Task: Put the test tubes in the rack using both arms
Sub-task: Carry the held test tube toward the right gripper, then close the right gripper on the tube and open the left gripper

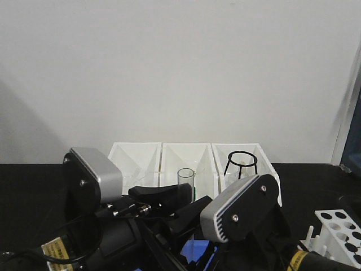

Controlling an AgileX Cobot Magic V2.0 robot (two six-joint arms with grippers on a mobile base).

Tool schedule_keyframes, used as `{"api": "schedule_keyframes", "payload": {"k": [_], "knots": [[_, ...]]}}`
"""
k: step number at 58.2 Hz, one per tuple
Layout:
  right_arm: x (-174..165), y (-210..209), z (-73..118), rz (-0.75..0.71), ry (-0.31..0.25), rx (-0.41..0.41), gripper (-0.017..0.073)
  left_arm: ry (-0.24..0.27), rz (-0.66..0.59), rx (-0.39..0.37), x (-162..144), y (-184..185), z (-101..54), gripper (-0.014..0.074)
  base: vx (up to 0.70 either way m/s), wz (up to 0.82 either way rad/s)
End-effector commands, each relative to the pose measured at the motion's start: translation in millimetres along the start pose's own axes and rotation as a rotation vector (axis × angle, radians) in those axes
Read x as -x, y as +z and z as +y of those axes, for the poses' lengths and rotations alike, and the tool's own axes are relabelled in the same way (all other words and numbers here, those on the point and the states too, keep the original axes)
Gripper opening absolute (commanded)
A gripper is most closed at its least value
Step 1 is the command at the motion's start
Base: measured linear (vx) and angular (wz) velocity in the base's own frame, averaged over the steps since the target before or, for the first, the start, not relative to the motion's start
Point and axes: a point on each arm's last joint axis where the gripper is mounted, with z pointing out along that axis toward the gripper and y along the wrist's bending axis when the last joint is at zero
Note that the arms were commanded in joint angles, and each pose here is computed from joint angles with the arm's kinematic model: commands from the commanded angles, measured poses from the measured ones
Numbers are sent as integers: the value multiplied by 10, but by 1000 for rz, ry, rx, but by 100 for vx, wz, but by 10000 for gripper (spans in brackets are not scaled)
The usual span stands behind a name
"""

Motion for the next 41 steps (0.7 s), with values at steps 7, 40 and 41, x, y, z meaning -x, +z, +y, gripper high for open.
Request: {"api": "schedule_keyframes", "payload": {"k": [7, 40, 41], "knots": [[252, -74, -21, -164, -3, -17, 512, -43, -137, -51, 246, -37, -77, -20, 0, 0], [283, -80, -25, -198, -3, -21, 326, -72, -136, -55, 246, -37, -80, -20, 0, 0], [283, -80, -25, -198, -3, -21, 309, -72, -136, -55, 246, -37, -80, -20, 0, 0]]}}
